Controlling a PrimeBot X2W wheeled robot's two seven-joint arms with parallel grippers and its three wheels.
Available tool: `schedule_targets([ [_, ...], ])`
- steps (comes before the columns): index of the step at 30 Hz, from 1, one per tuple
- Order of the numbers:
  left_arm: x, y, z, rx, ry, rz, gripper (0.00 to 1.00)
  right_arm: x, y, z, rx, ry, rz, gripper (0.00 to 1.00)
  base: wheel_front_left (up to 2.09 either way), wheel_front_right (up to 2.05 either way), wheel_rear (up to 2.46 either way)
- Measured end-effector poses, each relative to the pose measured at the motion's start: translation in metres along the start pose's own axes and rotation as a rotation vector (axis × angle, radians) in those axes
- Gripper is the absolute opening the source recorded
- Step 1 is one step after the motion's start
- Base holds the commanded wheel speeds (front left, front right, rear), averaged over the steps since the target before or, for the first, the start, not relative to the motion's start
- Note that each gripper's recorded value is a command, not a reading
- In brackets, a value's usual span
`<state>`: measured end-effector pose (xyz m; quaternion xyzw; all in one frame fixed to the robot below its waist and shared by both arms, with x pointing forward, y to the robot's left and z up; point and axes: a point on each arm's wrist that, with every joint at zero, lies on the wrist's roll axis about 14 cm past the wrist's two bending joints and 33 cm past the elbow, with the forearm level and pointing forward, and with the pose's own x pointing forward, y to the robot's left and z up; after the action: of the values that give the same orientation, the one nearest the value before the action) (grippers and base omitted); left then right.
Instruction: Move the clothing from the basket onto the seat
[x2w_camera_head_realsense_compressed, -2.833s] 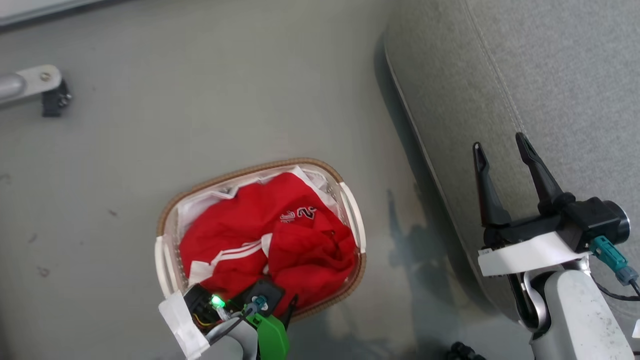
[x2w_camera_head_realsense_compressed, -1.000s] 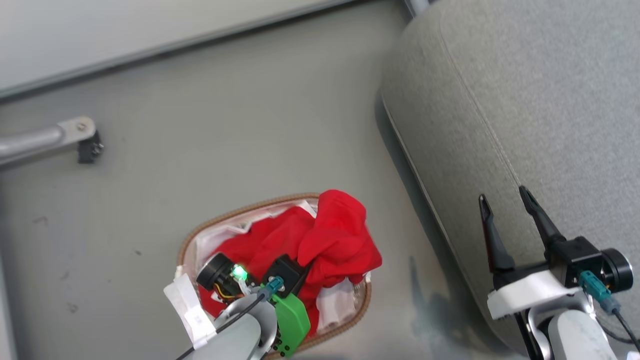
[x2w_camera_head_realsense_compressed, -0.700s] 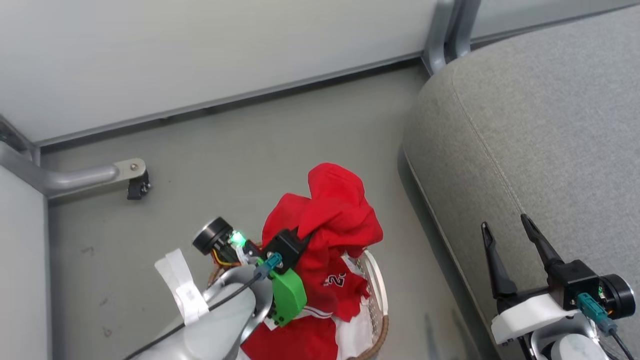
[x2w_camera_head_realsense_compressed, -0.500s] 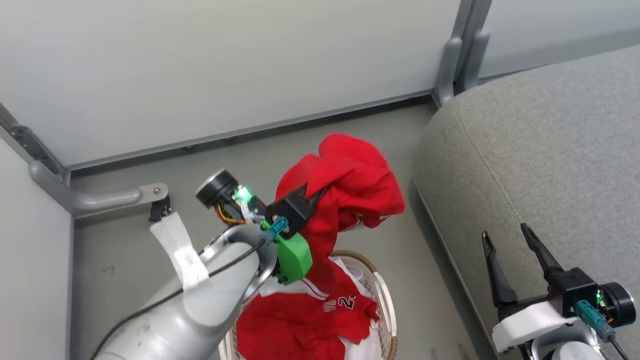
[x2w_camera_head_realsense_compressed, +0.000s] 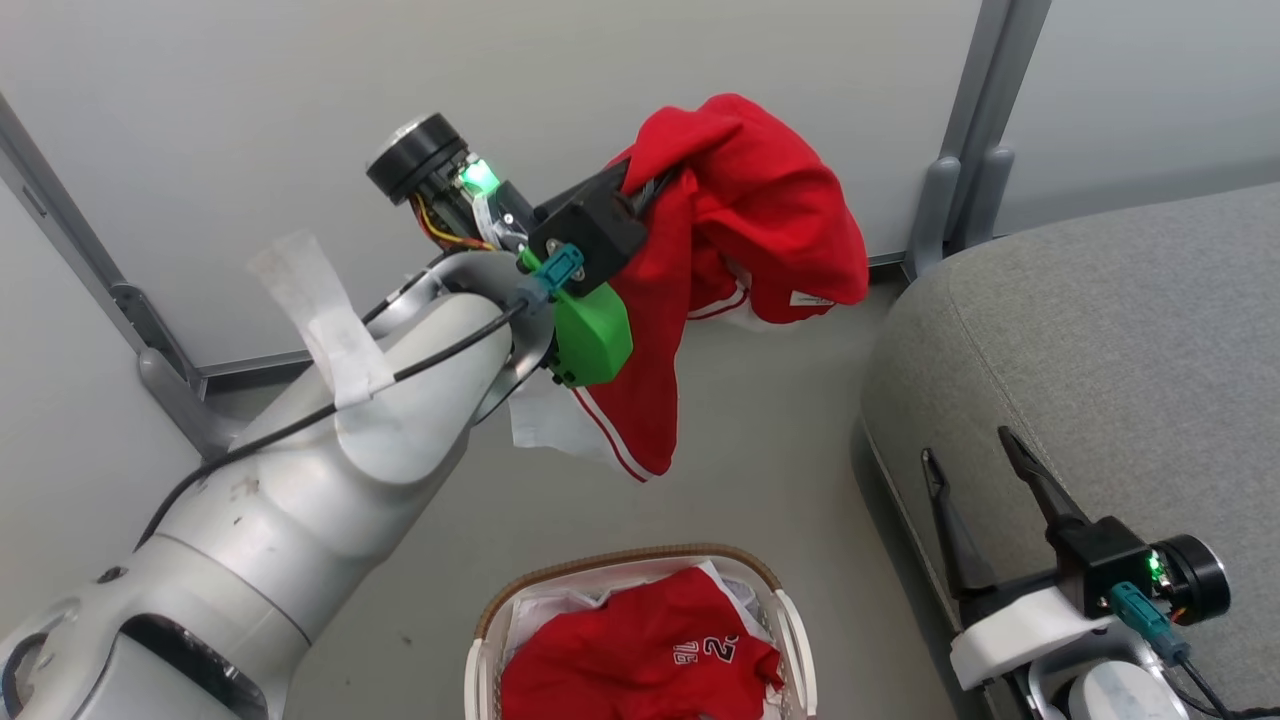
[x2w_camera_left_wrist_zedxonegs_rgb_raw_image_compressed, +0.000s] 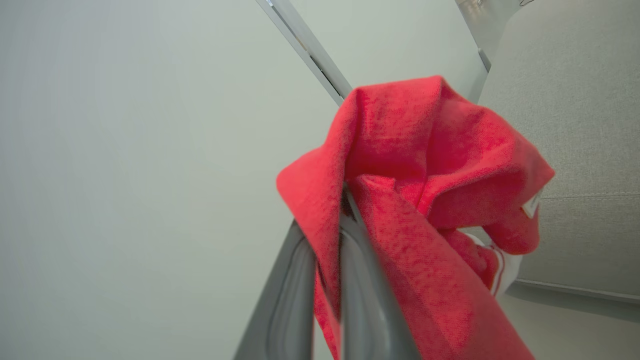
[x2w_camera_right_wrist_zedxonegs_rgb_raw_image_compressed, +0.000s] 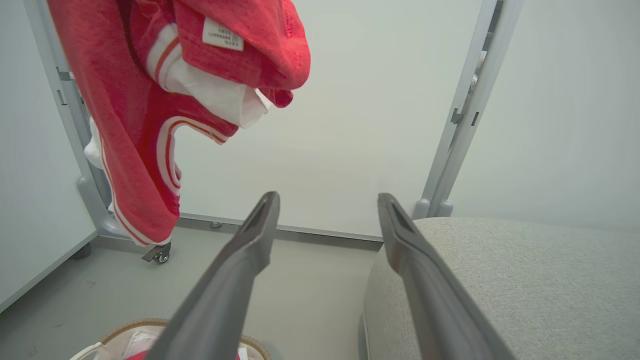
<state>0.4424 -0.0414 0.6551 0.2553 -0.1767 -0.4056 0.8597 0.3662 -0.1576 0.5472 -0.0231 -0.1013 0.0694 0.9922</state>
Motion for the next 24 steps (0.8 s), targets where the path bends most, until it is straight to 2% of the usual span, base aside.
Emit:
schedule_targets([
  [5,0.009,0.010,0.023,0.044,-0.035,-0.003,0.00,0.011,0.020,0.009,0.035,-0.031,0.059,1.00,0.00,0.00,0.00],
  [10,0.021,0.010,0.052,0.061,-0.095,-0.020,0.00,0.027,0.057,0.025,0.060,-0.077,0.173,1.00,0.00,0.00,0.00],
  [13,0.023,0.008,0.062,0.066,-0.116,-0.029,0.00,0.036,0.069,0.033,0.148,-0.097,0.205,1.00,0.00,0.00,0.00],
  [24,0.021,-0.008,0.094,0.063,-0.190,-0.077,0.00,0.071,0.117,0.051,0.094,-0.130,0.367,1.00,0.00,0.00,0.00],
])
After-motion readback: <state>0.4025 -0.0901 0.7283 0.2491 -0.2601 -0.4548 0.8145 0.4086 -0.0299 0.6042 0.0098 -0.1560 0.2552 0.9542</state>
